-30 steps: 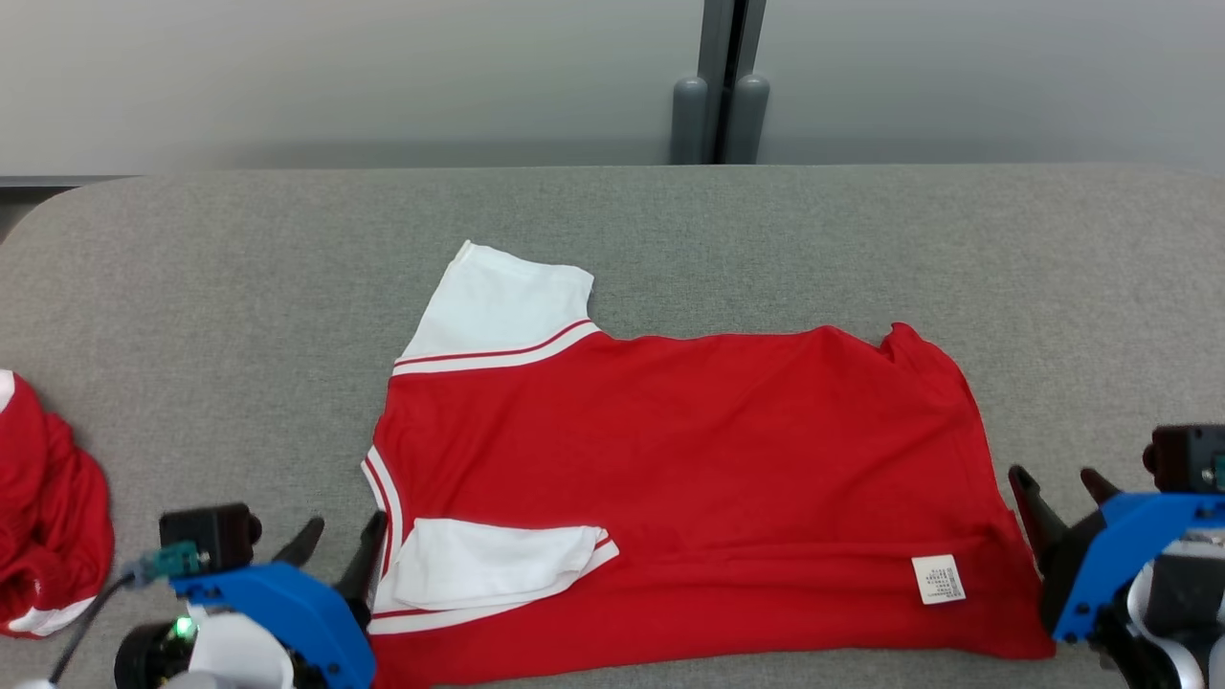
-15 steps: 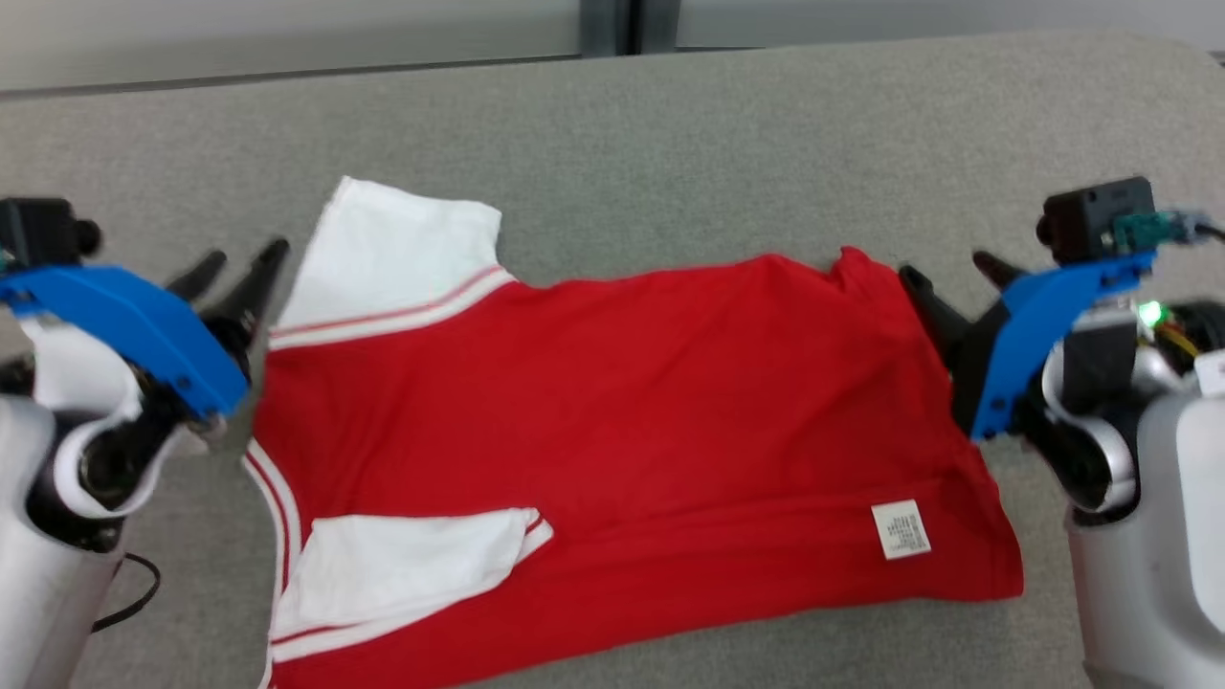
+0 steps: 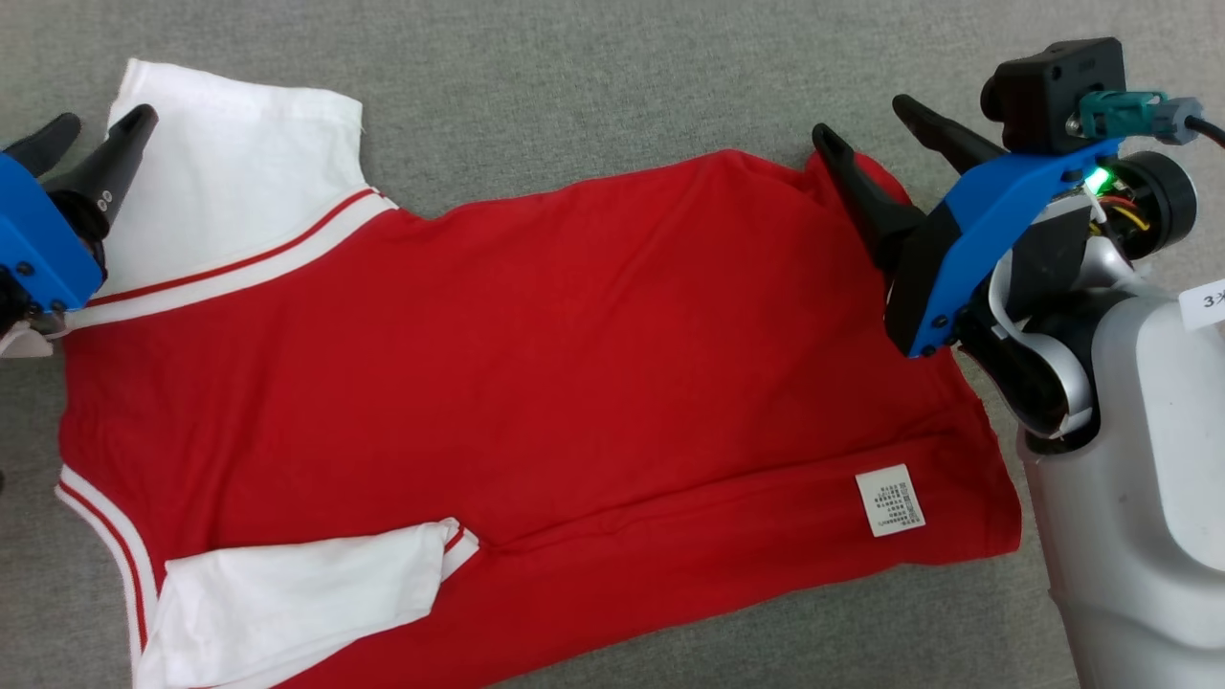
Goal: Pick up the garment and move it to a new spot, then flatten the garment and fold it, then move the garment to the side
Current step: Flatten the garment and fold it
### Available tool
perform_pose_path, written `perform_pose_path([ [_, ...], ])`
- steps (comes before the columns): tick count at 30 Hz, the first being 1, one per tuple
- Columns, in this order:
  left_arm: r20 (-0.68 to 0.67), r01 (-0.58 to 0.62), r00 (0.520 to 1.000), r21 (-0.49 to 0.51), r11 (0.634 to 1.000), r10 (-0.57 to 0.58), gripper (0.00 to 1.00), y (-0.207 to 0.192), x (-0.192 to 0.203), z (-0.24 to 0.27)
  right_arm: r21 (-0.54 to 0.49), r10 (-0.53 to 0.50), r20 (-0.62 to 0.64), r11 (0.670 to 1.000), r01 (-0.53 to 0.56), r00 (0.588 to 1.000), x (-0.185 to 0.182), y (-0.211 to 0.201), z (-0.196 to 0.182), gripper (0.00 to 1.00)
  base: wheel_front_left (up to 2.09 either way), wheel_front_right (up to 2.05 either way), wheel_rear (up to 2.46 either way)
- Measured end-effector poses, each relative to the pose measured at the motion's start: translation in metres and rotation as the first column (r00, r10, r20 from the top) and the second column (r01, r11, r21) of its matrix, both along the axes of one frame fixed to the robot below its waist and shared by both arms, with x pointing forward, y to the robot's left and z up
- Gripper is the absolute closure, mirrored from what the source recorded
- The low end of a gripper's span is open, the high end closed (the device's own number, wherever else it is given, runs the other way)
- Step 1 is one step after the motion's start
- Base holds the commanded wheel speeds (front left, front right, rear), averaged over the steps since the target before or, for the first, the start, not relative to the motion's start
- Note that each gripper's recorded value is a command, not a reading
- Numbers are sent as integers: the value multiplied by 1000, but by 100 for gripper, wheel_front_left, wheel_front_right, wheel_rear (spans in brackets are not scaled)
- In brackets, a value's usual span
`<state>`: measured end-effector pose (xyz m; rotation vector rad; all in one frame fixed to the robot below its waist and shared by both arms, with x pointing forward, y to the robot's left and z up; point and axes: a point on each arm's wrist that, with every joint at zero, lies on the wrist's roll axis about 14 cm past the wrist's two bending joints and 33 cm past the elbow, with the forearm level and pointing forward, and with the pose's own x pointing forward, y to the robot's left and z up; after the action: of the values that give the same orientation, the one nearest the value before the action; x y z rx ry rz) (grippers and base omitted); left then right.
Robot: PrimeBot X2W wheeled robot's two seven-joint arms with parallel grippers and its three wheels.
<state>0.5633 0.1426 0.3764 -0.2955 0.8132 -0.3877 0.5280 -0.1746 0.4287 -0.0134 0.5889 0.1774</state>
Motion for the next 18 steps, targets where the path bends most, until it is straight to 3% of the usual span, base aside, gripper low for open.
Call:
perform_pose_path([
  [8, -21, 54, 998, 160, 986, -51, 0, 11, 14, -25, -6, 5, -8, 1000, -5, 1000, 0, -2, -12, 0, 0, 0, 0],
  [18, -44, 75, 997, 154, 985, -69, 0, -2, 25, -38, -33, 18, -7, 999, -18, 1000, 4, -6, -8, 0, 0, 0, 0],
])
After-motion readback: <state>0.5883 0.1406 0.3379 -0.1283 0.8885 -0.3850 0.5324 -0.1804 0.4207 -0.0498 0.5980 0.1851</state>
